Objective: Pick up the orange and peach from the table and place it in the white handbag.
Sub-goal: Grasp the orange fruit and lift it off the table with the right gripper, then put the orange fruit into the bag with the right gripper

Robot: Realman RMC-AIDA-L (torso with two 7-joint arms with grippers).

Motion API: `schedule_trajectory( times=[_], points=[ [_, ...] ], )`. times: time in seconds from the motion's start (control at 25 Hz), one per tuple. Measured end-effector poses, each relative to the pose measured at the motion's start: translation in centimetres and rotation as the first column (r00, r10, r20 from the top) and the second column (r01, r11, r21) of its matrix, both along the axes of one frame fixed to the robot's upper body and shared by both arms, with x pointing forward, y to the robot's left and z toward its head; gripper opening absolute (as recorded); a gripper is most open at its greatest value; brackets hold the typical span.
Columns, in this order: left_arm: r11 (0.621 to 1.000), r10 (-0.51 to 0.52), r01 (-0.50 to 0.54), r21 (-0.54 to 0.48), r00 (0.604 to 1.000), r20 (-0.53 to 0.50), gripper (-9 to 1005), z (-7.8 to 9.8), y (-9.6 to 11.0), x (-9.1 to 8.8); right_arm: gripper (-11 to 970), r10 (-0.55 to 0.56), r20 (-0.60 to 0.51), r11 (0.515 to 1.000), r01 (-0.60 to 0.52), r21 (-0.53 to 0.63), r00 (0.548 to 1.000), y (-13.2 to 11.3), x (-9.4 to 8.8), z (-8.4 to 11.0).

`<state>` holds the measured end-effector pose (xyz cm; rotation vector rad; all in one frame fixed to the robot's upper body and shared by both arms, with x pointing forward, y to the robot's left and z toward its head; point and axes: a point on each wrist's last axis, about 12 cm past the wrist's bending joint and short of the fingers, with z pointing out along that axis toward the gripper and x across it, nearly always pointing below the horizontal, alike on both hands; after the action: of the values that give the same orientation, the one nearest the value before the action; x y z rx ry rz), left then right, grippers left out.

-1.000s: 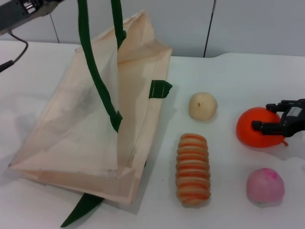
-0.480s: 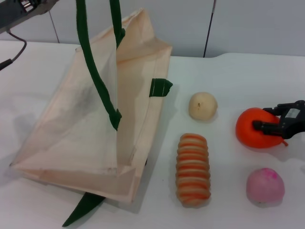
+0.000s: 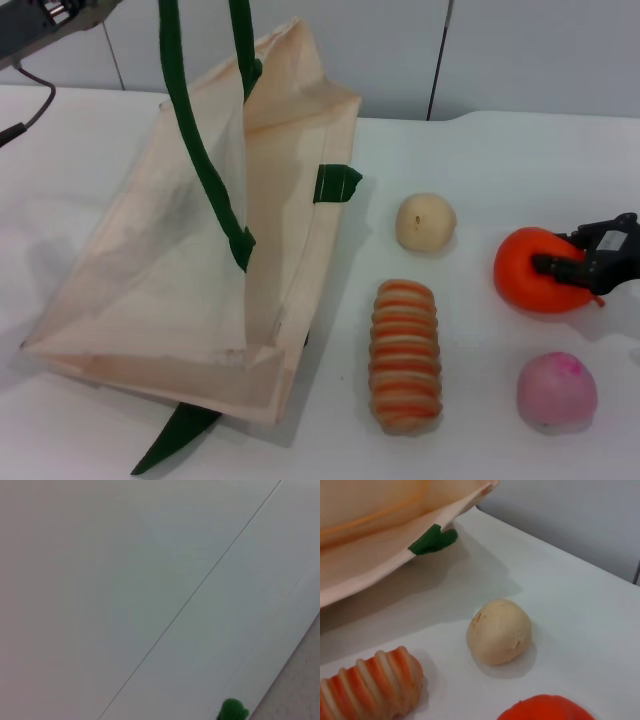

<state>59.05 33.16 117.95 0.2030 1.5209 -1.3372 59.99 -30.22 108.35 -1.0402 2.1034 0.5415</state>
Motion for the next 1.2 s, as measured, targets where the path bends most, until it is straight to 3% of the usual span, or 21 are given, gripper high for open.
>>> schedule_trajectory(
  times=[0.48,0.8,1.04,1.2],
  points=[
    [1.0,0.006,-0.006,-0.008,1.0,-0.003,124,-0.1,0.0,0.0,303,0.004,-0.01,1.0,-0.003,0.018,1.0,0.0,0.0,0.4],
    [0.999,0.027,-0.027,-0.024,1.0,-0.003,123,-0.2,0.4,-0.1,257,0.031,0.069,0.992,-0.039,0.117,0.997,-0.3,0.0,2.8],
    [0.999,0.027,-0.027,-0.036,1.0,-0.009,123,-0.4,0.4,-0.2,197,0.144,0.171,0.958,-0.181,0.223,0.975,0.2,-0.8,5.6],
    [0.999,0.018,-0.018,-0.052,1.0,-0.005,123,-0.4,0.1,-0.1,157,0.27,0.229,0.907,-0.327,0.265,0.935,3.3,0.1,7.2]
  ],
)
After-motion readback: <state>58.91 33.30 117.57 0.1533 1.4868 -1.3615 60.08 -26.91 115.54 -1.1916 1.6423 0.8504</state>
